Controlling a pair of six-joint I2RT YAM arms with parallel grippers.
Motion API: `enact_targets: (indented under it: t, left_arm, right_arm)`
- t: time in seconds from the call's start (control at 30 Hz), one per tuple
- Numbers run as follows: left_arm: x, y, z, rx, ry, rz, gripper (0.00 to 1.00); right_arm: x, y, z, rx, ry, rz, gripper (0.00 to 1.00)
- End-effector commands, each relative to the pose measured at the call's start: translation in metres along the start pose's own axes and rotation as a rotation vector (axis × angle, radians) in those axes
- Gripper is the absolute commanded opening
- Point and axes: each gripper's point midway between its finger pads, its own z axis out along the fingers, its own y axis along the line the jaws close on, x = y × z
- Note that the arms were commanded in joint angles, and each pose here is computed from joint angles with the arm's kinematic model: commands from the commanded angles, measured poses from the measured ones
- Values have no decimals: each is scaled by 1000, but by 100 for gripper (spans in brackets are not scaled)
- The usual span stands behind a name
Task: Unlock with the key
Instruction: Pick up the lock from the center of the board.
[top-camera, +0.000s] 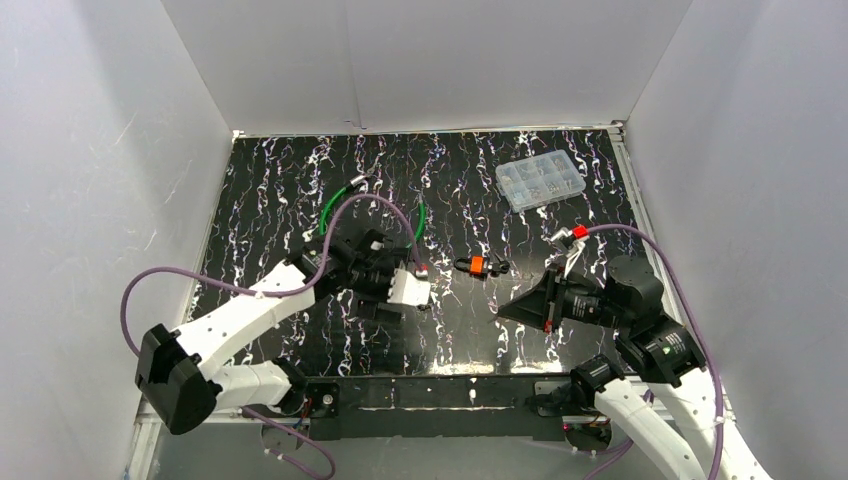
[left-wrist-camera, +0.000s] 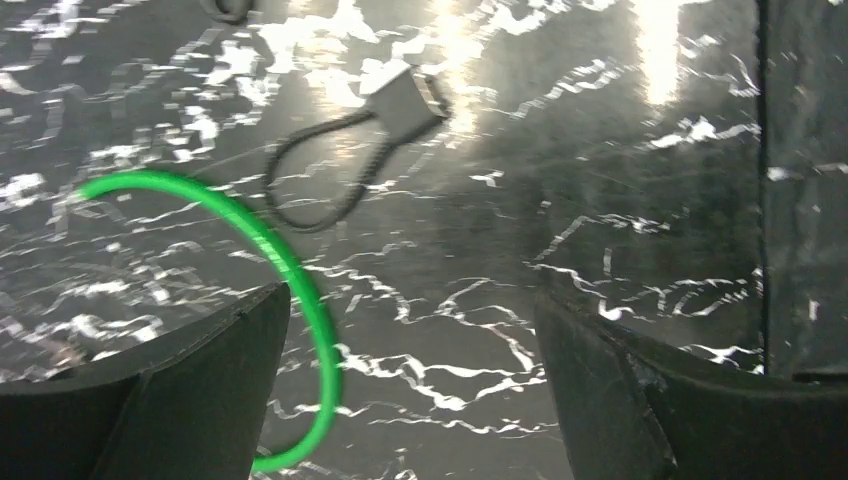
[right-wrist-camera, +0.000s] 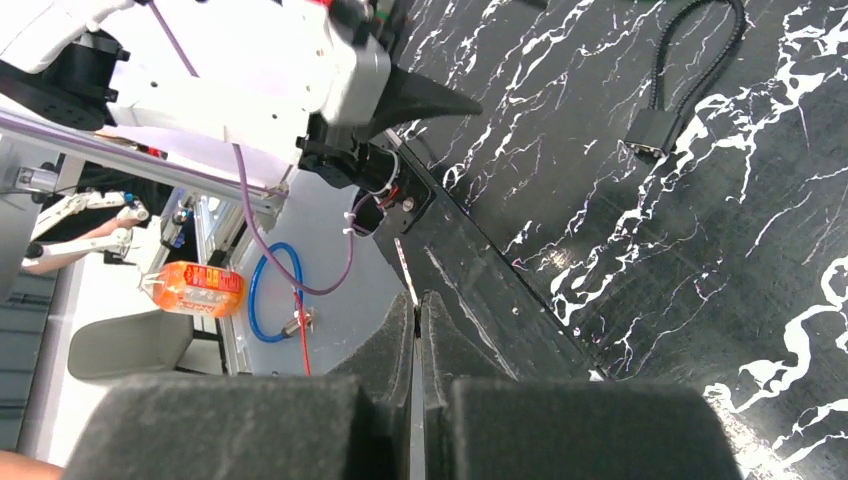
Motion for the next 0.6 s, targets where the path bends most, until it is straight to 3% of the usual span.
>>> enact_targets:
  t: [0.0, 0.3, 0.47, 0.57]
  left_arm:
    - [-10, 3, 29, 39, -151, 275, 88]
    - [14, 24, 83, 168, -145, 261, 75]
    - [33, 31, 99, 243, -112, 234, 64]
    - [40, 39, 105, 238, -106, 230, 62]
  right_arm:
    - [1, -9, -2, 38, -36, -4, 1]
    - [5, -16, -2, 64, -49, 17, 1]
    - [1, -17, -1, 72, -55, 11, 1]
    - [-2, -15, -1, 71, -56, 9, 1]
